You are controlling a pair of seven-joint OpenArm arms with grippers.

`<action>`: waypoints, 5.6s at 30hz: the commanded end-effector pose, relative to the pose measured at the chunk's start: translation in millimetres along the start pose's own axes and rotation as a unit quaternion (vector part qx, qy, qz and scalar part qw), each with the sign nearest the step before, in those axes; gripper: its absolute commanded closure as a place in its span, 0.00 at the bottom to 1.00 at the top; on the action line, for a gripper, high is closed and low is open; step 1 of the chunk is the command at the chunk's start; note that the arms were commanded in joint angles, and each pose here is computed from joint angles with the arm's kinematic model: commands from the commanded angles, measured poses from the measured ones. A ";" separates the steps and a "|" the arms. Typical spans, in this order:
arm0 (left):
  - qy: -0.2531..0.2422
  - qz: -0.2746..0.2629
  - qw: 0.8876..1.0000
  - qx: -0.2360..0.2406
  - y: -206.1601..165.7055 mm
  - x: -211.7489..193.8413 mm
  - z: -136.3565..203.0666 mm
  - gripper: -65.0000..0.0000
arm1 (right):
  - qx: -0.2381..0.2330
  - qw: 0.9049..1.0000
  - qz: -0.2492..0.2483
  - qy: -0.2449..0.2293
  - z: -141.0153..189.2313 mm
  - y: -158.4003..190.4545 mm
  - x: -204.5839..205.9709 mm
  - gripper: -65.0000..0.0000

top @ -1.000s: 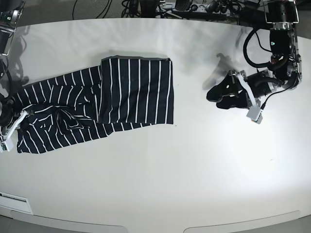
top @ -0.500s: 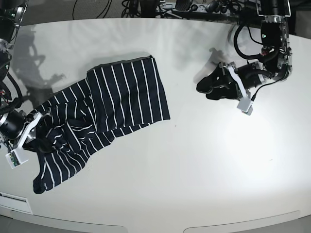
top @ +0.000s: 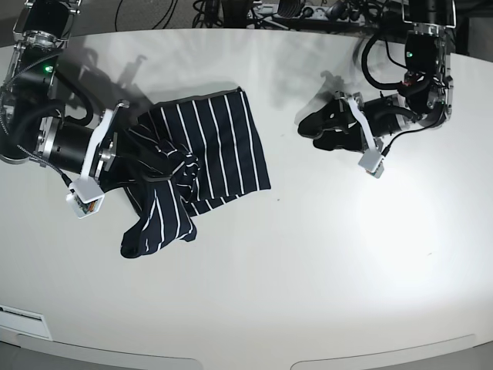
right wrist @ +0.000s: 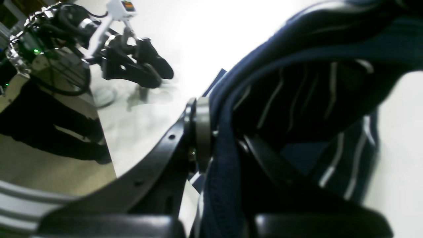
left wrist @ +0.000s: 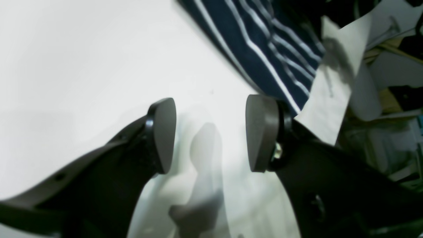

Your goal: Fold the T-shirt properly

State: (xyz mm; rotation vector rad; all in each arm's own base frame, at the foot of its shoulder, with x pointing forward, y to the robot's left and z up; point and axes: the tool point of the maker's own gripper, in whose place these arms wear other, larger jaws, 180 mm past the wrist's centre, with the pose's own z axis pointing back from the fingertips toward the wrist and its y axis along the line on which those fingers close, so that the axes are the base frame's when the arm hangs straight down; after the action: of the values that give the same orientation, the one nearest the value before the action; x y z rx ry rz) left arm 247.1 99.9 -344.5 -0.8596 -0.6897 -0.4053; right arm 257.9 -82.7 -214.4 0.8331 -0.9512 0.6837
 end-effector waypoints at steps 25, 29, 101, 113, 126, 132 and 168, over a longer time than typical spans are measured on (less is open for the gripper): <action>-0.035 -0.011 0.999 -0.008 -3.4 19.6 3.8 0.46 | 0.148 0.989 -0.009 -0.005 -54.1 77.5 -11.2 0.48; -0.037 -0.013 0.999 -0.008 -3.3 21.9 3.8 0.46 | 0.194 0.981 0.001 0.009 -65.0 99.4 -13.1 0.47; 0.058 -0.340 0.935 0.085 46.7 102.4 -112.7 1.00 | -0.263 0.951 0.057 0.151 -32.3 -53.1 -107.2 1.00; -0.052 -0.199 0.978 -0.031 -13.1 175.0 -56.4 1.00 | -0.279 0.958 0.048 -0.049 28.9 -54.5 0.2 1.00; -0.024 -0.119 0.987 -0.102 -38.7 104.4 20.7 1.00 | -0.119 0.985 -0.043 -0.113 86.6 12.3 -6.9 1.00; 0.023 -0.177 0.976 -0.125 -103.6 48.6 41.6 1.00 | -0.157 0.983 -0.092 -0.024 109.4 19.7 -56.7 1.00; 0.353 0.236 0.905 0.012 -158.9 -295.3 176.5 1.00 | -0.170 0.818 -0.424 0.350 223.4 167.9 -324.8 1.00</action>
State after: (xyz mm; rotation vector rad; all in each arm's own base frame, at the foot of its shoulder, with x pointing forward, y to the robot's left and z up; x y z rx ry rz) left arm -134.2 161.9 -385.8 -0.7468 0.2240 -0.2376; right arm -109.1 -230.9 -385.5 0.5173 0.0360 -0.0098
